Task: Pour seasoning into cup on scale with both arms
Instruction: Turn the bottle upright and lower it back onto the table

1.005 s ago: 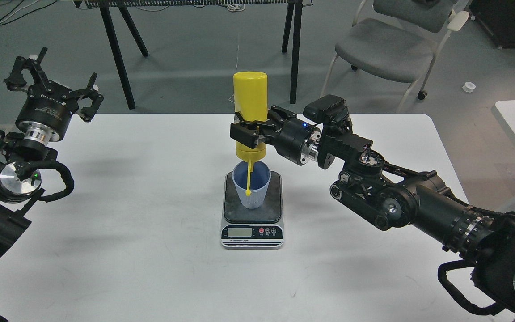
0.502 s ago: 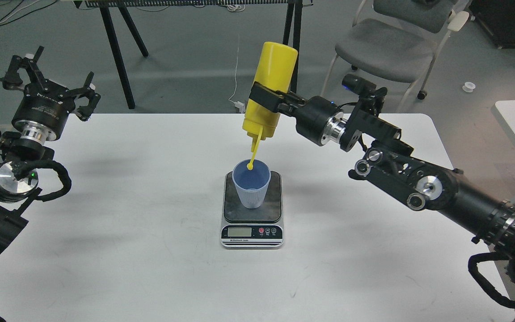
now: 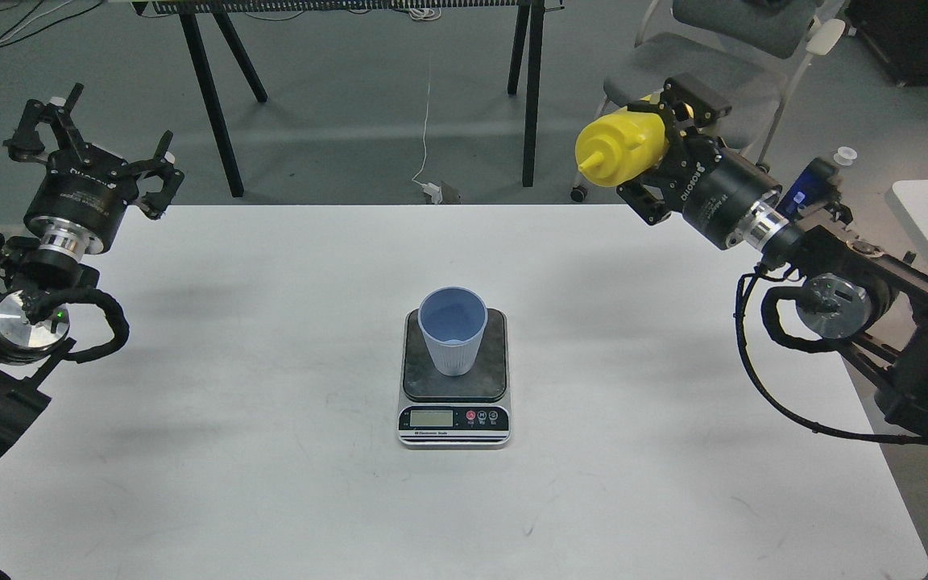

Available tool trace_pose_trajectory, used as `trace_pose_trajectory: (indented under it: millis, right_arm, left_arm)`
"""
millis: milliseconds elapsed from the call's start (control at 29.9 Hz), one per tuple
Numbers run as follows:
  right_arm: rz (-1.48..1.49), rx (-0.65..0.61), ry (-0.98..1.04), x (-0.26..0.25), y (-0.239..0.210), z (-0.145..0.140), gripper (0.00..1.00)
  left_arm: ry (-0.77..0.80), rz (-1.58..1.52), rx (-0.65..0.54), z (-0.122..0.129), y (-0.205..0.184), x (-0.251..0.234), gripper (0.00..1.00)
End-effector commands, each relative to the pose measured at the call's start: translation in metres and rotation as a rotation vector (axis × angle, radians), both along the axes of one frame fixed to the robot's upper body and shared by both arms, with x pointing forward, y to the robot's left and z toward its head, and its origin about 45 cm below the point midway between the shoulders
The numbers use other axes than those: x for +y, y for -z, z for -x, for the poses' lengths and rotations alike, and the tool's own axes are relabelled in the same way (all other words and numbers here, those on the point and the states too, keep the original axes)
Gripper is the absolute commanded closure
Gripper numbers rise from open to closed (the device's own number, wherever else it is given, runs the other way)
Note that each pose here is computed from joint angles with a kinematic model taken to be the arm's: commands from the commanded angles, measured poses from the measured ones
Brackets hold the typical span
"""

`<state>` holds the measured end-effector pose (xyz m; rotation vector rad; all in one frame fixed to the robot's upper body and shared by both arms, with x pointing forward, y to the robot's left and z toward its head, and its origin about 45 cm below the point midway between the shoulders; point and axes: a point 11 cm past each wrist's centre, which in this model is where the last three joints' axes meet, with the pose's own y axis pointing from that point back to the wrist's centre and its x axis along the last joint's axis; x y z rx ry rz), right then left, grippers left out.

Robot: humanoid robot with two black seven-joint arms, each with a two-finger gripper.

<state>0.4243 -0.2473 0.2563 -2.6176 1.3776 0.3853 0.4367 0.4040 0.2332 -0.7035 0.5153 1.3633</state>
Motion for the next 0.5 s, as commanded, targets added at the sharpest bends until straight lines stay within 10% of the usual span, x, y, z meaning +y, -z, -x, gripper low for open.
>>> trace_pose_trajectory:
  millis: [0, 469]
  right_arm:
    - [-0.202, 0.101, 0.051, -0.021, 0.027, 0.018, 0.54]
    - [-0.801, 0.340, 0.358, -0.064, 0.121, 0.092, 0.54]
  left_arm:
    - [0.004, -0.003, 0.000, 0.000, 0.000, -0.001, 0.00]
    - [0.002, -0.008, 0.009, 0.006, 0.006, 0.002, 0.00]
